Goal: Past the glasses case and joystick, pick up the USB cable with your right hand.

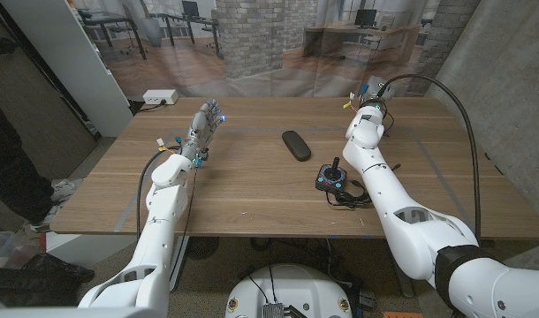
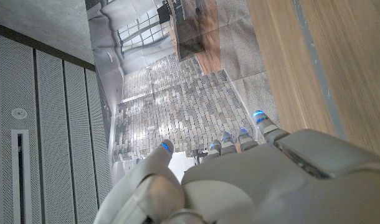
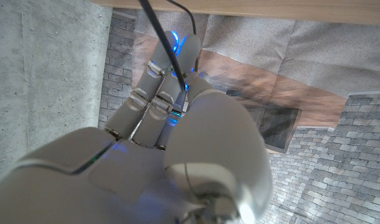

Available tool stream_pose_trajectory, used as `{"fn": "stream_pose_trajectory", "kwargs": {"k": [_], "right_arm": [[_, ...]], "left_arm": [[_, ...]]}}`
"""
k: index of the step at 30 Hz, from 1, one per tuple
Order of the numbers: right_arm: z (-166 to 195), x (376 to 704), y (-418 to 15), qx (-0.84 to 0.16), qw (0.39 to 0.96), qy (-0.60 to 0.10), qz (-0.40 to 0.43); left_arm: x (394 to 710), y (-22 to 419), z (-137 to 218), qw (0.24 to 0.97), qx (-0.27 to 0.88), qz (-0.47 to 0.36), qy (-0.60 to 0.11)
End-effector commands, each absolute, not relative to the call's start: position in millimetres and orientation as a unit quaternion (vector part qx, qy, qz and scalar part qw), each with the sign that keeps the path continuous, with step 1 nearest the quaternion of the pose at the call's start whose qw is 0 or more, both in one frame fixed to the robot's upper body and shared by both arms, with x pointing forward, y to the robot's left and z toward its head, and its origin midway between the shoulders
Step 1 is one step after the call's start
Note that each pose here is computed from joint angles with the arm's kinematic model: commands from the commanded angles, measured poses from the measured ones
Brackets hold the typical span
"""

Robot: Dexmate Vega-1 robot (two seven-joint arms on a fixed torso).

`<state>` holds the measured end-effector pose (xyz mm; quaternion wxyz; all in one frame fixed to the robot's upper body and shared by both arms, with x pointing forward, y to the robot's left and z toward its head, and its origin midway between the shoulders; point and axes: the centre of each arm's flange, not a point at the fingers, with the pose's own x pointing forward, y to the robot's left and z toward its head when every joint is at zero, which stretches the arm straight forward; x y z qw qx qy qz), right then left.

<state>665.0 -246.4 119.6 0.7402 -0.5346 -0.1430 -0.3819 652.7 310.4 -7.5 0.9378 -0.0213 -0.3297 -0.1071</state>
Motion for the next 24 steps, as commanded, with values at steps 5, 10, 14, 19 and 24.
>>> {"fn": "stream_pose_trajectory", "kwargs": {"k": [5, 10, 14, 19, 24], "right_arm": [[136.4, 651.3, -249.6, -0.527, 0.729, -0.169, -0.403], [141.4, 647.7, -249.7, -0.527, 0.724, -0.176, -0.409], [144.7, 645.3, -251.1, -0.525, 0.723, -0.180, -0.413], [146.9, 641.7, -252.8, -0.523, 0.719, -0.188, -0.418], [149.0, 636.7, -254.2, -0.518, 0.720, -0.196, -0.419]], "left_arm": [[652.5, 310.3, -6.2, 0.936, -0.024, -0.106, -0.336], [652.9, 310.1, -4.9, 0.935, -0.024, -0.107, -0.337], [653.3, 309.3, -4.1, 0.935, -0.024, -0.107, -0.338], [652.8, 308.7, -3.8, 0.934, -0.024, -0.107, -0.339], [651.5, 307.3, -3.9, 0.934, -0.024, -0.109, -0.340]]}}
